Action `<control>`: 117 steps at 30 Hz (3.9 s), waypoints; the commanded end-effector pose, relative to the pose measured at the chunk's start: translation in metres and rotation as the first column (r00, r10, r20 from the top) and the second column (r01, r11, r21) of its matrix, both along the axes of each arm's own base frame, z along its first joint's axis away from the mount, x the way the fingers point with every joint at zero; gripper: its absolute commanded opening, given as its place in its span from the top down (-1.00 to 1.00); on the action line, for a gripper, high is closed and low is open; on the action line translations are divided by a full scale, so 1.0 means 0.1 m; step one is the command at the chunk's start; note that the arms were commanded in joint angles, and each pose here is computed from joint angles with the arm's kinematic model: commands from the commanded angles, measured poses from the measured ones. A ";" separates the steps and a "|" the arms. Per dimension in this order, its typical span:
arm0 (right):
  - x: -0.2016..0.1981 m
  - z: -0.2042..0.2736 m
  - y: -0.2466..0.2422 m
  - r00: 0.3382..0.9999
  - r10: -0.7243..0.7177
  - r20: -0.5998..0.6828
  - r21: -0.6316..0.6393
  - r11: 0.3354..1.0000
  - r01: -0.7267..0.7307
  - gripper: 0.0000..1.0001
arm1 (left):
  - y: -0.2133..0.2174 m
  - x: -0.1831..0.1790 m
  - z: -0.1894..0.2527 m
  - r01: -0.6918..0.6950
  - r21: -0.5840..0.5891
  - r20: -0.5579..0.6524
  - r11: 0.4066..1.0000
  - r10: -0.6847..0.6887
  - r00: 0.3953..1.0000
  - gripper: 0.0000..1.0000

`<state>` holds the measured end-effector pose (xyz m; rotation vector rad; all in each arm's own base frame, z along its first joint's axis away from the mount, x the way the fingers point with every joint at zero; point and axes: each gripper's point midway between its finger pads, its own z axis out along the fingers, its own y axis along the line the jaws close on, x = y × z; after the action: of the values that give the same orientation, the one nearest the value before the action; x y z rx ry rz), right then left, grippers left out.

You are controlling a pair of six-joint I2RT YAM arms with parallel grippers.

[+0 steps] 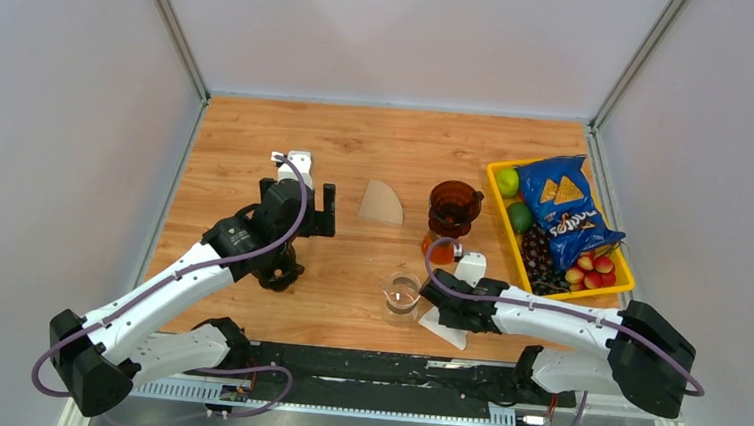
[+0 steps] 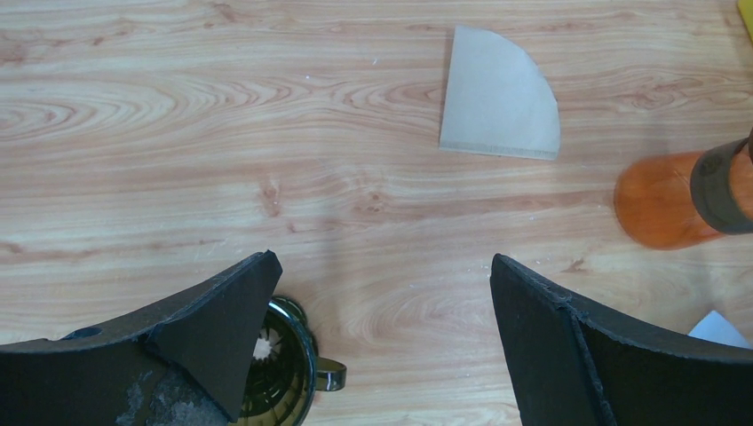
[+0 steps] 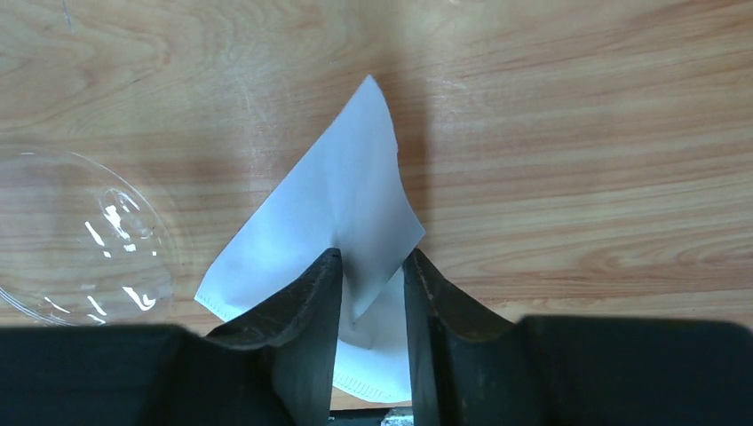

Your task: Place the coffee filter in the dripper

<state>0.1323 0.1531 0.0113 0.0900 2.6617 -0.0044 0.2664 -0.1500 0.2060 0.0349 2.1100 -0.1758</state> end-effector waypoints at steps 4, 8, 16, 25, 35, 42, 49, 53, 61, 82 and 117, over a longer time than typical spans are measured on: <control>-0.08 -0.05 -0.13 0.999 -0.047 -0.015 -0.009 0.999 0.047 0.50 | 0.02 0.03 0.08 -0.025 -0.010 0.014 1.000 0.025 1.000 -1.00; 0.01 0.13 -0.06 0.998 -0.044 0.041 0.041 0.998 0.042 0.66 | 0.01 0.04 0.10 -0.024 -0.014 0.016 1.000 0.024 1.000 -1.00; 0.28 0.74 -0.11 0.977 -0.084 0.195 0.122 0.991 0.061 0.69 | -0.13 0.06 0.27 0.035 -0.071 0.052 0.997 -0.031 0.998 -1.00; 0.61 2.05 -0.08 0.880 -0.133 0.456 0.291 0.957 -0.007 0.61 | -0.83 -0.11 0.69 0.398 -0.256 0.171 0.881 -0.364 0.915 -1.00; 0.98 2.66 0.28 0.793 -0.157 0.588 0.346 0.936 -0.071 0.59 | -1.83 -0.53 0.98 0.726 -0.516 0.274 0.454 -0.716 0.642 -1.00; 1.09 2.75 0.43 0.775 -0.171 0.609 0.373 0.923 -0.090 0.55 | -2.07 -0.53 0.93 0.707 -0.578 0.262 0.407 -0.728 0.633 -1.00; 1.09 2.78 0.60 0.775 -0.155 0.612 0.417 0.897 -0.149 0.54 | -2.21 -0.52 0.90 0.707 -0.603 0.255 0.369 -0.750 0.610 -0.67; 1.09 2.77 0.62 0.778 -0.149 0.611 0.419 0.894 -0.158 0.52 | -2.22 -0.48 0.91 0.703 -0.602 0.256 0.379 -0.742 0.620 -0.17; 1.07 2.71 0.62 0.783 -0.142 0.605 0.415 0.896 -0.158 0.47 | -2.25 -0.44 0.84 0.696 -0.602 0.237 0.391 -0.745 0.624 0.33; 1.23 2.79 0.14 0.776 0.070 0.627 0.271 0.914 -0.302 -0.95 | -1.72 -0.54 0.81 0.843 -0.318 0.332 0.434 -0.782 0.528 1.00; 1.08 2.77 0.63 0.597 0.318 0.736 0.225 0.717 -0.659 -1.00 | -1.49 -0.84 1.16 0.922 -0.152 0.489 0.357 -0.783 0.384 1.00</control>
<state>0.2384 0.2123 0.2810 -0.4484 1.8588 0.7275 0.1849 -0.2984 0.3057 0.9168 1.5101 -1.1773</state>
